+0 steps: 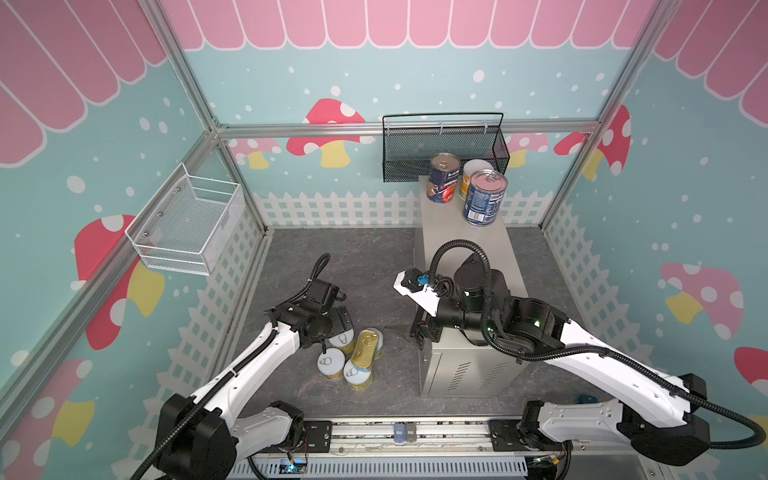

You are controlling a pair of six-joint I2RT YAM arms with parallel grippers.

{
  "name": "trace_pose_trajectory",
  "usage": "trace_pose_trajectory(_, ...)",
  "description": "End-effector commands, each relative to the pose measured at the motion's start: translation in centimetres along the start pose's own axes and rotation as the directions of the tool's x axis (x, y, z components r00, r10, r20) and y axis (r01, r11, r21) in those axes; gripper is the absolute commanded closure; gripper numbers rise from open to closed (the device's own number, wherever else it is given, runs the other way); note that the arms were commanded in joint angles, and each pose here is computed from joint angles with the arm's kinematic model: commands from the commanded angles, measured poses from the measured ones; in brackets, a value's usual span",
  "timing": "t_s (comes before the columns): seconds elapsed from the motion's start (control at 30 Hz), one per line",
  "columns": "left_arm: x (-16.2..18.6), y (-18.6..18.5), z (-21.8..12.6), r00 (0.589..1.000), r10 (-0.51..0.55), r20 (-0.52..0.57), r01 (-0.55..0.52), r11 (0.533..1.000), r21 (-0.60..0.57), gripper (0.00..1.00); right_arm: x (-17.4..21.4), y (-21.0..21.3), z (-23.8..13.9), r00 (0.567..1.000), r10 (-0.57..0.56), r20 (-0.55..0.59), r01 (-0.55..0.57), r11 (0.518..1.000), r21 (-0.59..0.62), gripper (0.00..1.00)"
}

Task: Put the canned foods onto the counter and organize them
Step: 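Lower the left gripper over the yellow fruit-printed can while right gripper moves inward, then close the left gripper around the yellow fruit-printed can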

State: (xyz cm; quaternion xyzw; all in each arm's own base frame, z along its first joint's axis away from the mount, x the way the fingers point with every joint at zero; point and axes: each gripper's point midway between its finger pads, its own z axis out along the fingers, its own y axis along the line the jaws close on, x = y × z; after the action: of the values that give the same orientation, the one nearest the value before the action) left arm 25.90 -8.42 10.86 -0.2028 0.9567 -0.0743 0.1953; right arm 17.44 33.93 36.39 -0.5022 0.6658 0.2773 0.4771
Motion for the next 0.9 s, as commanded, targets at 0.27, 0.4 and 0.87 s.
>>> trace_pose_trajectory(0.27, 0.4, -0.8, 3.1, 0.999, -0.047, -0.028, 0.048, 0.999, 0.025, 0.02, 0.2, 0.1, 0.2, 1.000, -0.011, -0.009, 0.011, 1.000, 0.022, 0.00)
trace_pose_trajectory(0.4, 0.8, -0.5, 3.9, 0.998, -0.032, -0.045, 0.032, 0.999, 0.002, 0.02, 0.6, 0.5, 0.9, 0.999, -0.030, -0.042, 0.030, 1.000, -0.001, 0.01)
trace_pose_trajectory(0.87, 0.9, 0.6, 5.3, 0.999, -0.013, -0.038, 0.011, 0.998, -0.055, 0.08, 3.1, -0.1, 2.7, 0.933, -0.072, -0.352, 0.075, 0.997, -0.005, 0.01)
